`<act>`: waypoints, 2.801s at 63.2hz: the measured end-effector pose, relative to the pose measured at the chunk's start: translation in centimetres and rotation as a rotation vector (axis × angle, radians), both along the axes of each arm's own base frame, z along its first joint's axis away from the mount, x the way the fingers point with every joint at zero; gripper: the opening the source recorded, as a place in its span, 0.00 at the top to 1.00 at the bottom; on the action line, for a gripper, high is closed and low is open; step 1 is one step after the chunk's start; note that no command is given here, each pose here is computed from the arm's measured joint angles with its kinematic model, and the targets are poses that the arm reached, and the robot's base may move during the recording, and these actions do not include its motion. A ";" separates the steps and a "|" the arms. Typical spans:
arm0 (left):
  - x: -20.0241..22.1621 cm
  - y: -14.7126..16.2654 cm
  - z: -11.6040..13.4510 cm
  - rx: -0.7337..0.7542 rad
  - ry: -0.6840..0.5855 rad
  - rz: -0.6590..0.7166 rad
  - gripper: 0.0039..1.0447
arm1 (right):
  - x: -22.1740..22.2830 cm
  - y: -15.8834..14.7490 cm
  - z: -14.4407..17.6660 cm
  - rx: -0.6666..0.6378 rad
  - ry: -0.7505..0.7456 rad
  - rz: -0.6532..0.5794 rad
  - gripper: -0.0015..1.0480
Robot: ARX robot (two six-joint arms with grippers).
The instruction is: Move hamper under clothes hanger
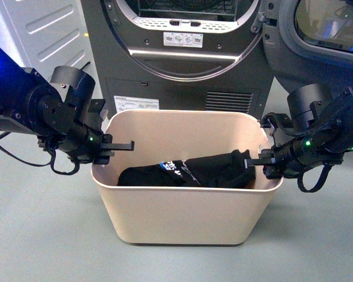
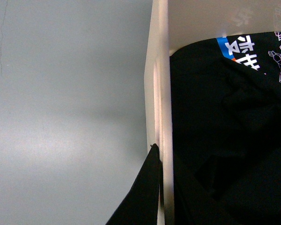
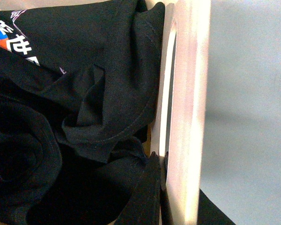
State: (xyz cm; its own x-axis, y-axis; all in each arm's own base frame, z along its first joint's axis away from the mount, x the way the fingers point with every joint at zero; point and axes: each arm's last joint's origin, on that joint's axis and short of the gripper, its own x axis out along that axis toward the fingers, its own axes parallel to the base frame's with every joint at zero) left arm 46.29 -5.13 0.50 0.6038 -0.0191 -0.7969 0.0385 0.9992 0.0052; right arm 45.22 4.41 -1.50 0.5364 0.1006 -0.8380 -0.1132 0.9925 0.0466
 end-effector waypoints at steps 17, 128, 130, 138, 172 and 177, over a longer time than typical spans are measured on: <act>0.0 0.0 0.0 0.000 0.000 0.000 0.96 | 0.0 0.0 0.0 0.000 0.000 0.001 0.97; 0.3 0.0 1.0 -0.004 -0.025 0.002 0.96 | 0.1 0.0 0.4 0.001 -0.010 0.000 0.97; 0.3 0.0 1.0 -0.004 -0.025 0.002 0.96 | 0.1 0.0 0.4 0.001 -0.010 -0.001 0.97; 0.4 -0.1 1.0 -0.005 -0.026 0.000 0.96 | 0.1 -0.1 0.4 0.001 -0.011 -0.002 0.97; 0.4 1.3 0.9 0.004 -0.023 0.040 0.96 | -0.1 1.6 0.5 0.011 -0.011 0.038 0.97; 0.4 1.4 0.9 0.007 -0.022 0.043 0.96 | -0.1 1.7 0.4 0.014 -0.010 0.040 0.97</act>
